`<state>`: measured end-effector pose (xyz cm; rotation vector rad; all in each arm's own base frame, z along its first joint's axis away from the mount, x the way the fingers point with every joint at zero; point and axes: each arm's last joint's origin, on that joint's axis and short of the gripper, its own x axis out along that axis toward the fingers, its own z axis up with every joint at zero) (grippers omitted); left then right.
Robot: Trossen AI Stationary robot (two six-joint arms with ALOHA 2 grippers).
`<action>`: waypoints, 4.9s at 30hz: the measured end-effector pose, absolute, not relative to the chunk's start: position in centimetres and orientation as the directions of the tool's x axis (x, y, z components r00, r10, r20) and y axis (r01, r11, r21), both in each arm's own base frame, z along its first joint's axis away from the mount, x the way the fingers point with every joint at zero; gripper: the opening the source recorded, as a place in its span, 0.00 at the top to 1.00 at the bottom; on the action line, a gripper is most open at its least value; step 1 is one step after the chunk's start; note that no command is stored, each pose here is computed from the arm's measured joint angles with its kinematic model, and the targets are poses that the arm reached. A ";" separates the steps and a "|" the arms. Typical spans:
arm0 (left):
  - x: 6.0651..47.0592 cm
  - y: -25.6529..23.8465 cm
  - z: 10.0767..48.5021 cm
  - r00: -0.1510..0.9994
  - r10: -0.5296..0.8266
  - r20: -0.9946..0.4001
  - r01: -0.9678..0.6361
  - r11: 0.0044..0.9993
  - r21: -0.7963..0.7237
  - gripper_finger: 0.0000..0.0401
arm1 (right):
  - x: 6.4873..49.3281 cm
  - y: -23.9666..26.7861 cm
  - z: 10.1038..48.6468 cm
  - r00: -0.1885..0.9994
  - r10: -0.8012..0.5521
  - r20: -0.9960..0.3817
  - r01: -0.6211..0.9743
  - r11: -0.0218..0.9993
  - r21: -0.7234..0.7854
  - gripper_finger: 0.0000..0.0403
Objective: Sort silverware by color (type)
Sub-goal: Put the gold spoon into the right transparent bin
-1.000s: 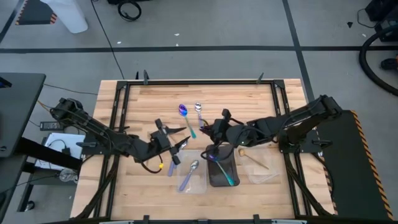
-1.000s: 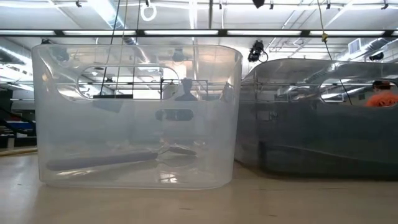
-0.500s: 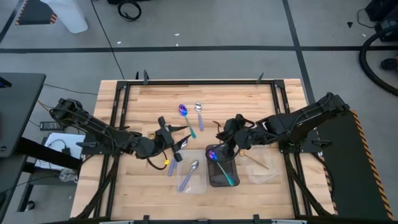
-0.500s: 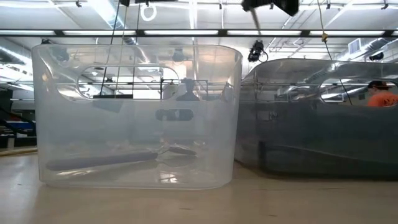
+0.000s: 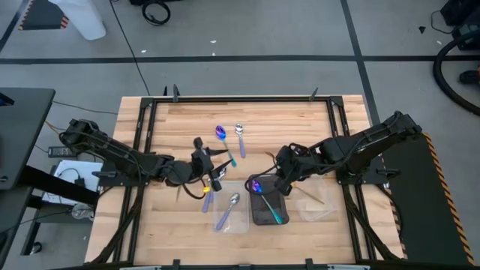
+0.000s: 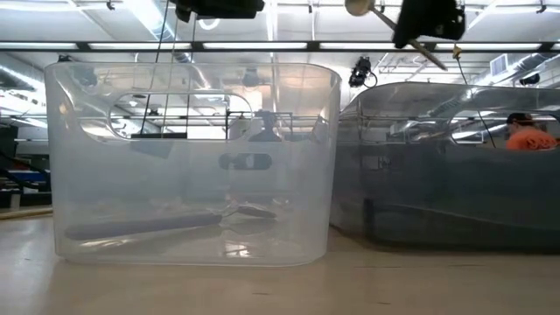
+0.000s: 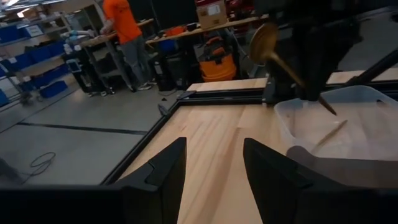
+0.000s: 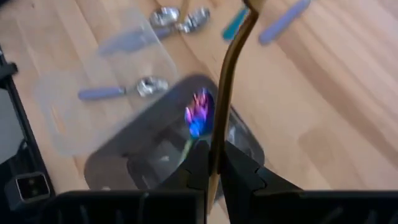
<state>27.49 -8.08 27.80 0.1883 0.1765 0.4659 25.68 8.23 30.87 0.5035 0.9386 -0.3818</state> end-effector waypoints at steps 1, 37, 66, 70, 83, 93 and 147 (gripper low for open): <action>27.5 -8.1 27.8 0.880 0.457 -0.126 -0.425 0.878 0.219 0.58 | 25.5 8.2 30.8 0.519 -0.087 -0.850 0.528 0.815 0.239 0.92; 27.2 -8.0 28.0 0.878 0.460 -0.135 -0.414 0.869 0.272 0.58 | 20.6 10.2 27.0 0.065 0.007 -0.998 0.655 0.754 0.048 0.92; 26.8 -8.0 28.3 0.878 0.458 -0.135 -0.415 0.872 0.261 0.58 | 17.4 10.2 16.1 -0.066 0.132 -0.989 0.653 0.755 0.057 0.92; 26.8 -8.0 28.3 0.879 0.458 -0.135 -0.416 0.873 0.256 0.58 | 17.6 10.0 15.5 -0.034 0.146 -0.989 0.651 0.754 0.089 0.92; 26.8 -8.0 28.2 0.877 0.458 -0.144 -0.430 0.883 0.187 0.58 | 17.9 9.5 15.0 -0.006 0.188 -0.982 0.658 0.740 0.138 0.76; 26.5 -7.9 27.0 0.853 0.466 -0.233 -0.478 0.878 0.006 0.58 | 19.9 9.7 18.5 0.090 0.080 -0.993 0.582 0.805 0.118 0.74; 25.7 -2.8 15.7 0.260 0.395 -0.881 -0.881 0.471 -0.049 0.59 | 25.8 7.1 26.9 0.552 -0.413 -0.724 0.459 0.876 -0.149 0.75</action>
